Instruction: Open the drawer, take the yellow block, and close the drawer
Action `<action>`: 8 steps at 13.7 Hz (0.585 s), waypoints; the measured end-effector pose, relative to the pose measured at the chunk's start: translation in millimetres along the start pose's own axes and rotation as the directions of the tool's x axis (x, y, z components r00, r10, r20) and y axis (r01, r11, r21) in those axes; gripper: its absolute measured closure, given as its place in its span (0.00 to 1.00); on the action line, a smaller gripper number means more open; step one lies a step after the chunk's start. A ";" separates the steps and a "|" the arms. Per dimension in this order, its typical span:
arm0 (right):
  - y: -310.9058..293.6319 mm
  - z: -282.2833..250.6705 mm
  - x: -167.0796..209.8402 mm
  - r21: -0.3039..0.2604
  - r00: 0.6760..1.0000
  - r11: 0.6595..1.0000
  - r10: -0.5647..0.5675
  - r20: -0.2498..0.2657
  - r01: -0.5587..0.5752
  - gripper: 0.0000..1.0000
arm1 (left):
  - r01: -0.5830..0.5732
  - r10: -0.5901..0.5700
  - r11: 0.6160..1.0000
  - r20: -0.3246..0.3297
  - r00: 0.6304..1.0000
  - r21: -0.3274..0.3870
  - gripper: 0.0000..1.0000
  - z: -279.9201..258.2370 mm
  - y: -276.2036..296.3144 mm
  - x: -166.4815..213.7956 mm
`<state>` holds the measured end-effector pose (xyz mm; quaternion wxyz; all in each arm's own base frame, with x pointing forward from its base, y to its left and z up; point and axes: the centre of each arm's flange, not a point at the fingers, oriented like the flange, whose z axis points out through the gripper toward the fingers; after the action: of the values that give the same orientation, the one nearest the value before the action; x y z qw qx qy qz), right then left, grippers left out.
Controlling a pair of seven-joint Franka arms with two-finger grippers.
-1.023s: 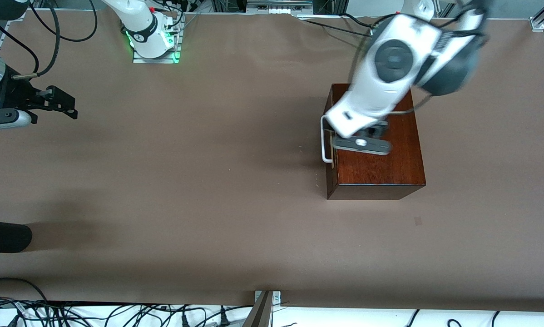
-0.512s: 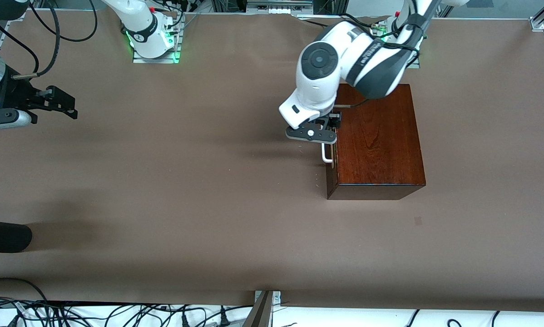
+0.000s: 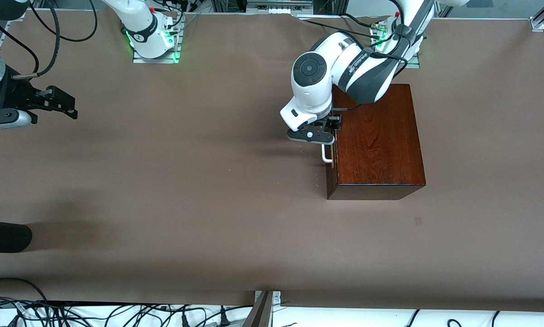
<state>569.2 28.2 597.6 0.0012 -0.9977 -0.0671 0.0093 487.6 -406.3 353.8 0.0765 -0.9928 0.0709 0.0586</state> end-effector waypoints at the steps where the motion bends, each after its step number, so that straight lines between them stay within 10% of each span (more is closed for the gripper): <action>1: 0.0 0.0 0.0 0.000 1.000 1.000 0.000 0.000 0.000 0.00 | 0.010 -0.010 1.000 0.001 1.000 0.003 0.00 1.9 4.0 -3.3; 8: 0.0 0.0 0.0 0.000 1.000 1.000 0.000 0.000 0.000 0.00 | 0.009 -0.006 0.999 -0.059 0.998 0.052 0.00 27.7 9.6 -7.7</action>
<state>569.2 28.3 597.6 0.0012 -0.9977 -0.0671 0.0093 475.7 -410.2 326.2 0.1003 -0.9920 0.0711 0.0275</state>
